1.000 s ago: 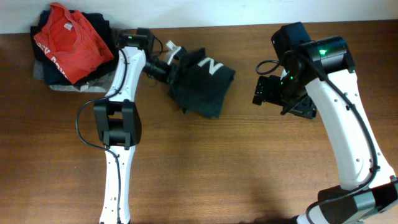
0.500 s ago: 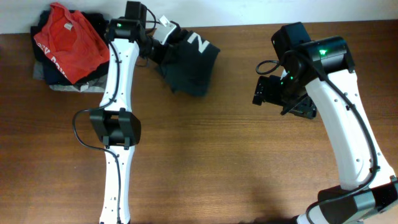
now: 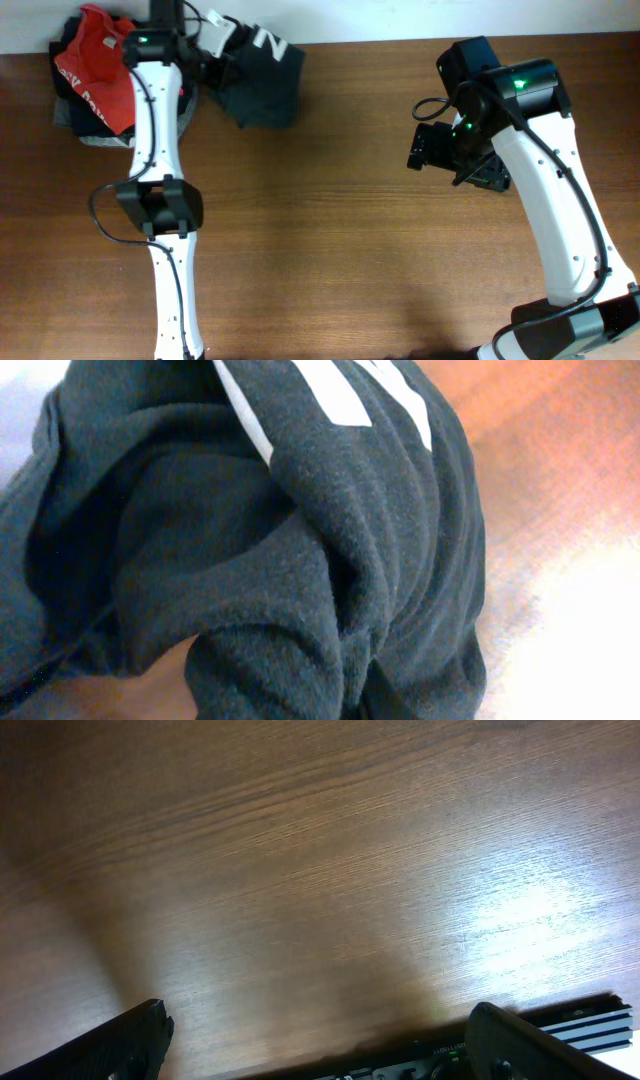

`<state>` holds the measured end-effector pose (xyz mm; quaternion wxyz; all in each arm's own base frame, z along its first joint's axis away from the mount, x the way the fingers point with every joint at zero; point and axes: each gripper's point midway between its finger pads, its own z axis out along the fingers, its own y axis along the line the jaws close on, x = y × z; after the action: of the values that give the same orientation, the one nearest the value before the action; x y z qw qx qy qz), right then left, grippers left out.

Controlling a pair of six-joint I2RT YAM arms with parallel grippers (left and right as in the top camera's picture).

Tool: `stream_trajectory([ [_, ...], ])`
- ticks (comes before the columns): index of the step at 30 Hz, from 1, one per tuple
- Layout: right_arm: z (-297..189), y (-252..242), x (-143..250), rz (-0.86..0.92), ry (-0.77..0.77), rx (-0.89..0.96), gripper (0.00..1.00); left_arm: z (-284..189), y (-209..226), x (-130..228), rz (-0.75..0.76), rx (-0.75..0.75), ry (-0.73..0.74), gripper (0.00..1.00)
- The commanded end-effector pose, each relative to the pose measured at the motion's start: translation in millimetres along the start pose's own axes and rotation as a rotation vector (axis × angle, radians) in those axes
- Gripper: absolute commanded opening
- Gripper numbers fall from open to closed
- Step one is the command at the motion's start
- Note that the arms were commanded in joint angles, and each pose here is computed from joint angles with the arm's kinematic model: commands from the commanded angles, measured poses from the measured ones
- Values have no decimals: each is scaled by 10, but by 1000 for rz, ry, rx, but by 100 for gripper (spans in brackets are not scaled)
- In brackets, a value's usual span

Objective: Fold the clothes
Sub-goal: 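Carry the bundle with the left gripper to the clothes stack at back-left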

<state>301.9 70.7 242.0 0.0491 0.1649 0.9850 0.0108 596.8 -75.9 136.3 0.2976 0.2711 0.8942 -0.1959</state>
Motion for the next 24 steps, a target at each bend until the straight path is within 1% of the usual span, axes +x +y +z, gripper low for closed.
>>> stream_trajectory([
  [1, -75, -43, 29, -5, -28, 10, 99, -314, 133, -219, 29, -58, -92, 0],
  [9, -75, -43, 30, -5, -28, 9, 99, -933, 597, -293, 18, -214, -166, 0],
  [15, -75, -42, 30, -5, -27, 9, 99, -1428, 904, -255, -8, -305, -214, 0],
  [19, -75, -42, 30, -5, -27, 9, 98, -1727, 1062, -216, -27, -352, -245, 0],
  [24, -75, -42, 30, -4, -27, 9, 99, -1930, 1145, -214, -62, -383, -275, 0],
])
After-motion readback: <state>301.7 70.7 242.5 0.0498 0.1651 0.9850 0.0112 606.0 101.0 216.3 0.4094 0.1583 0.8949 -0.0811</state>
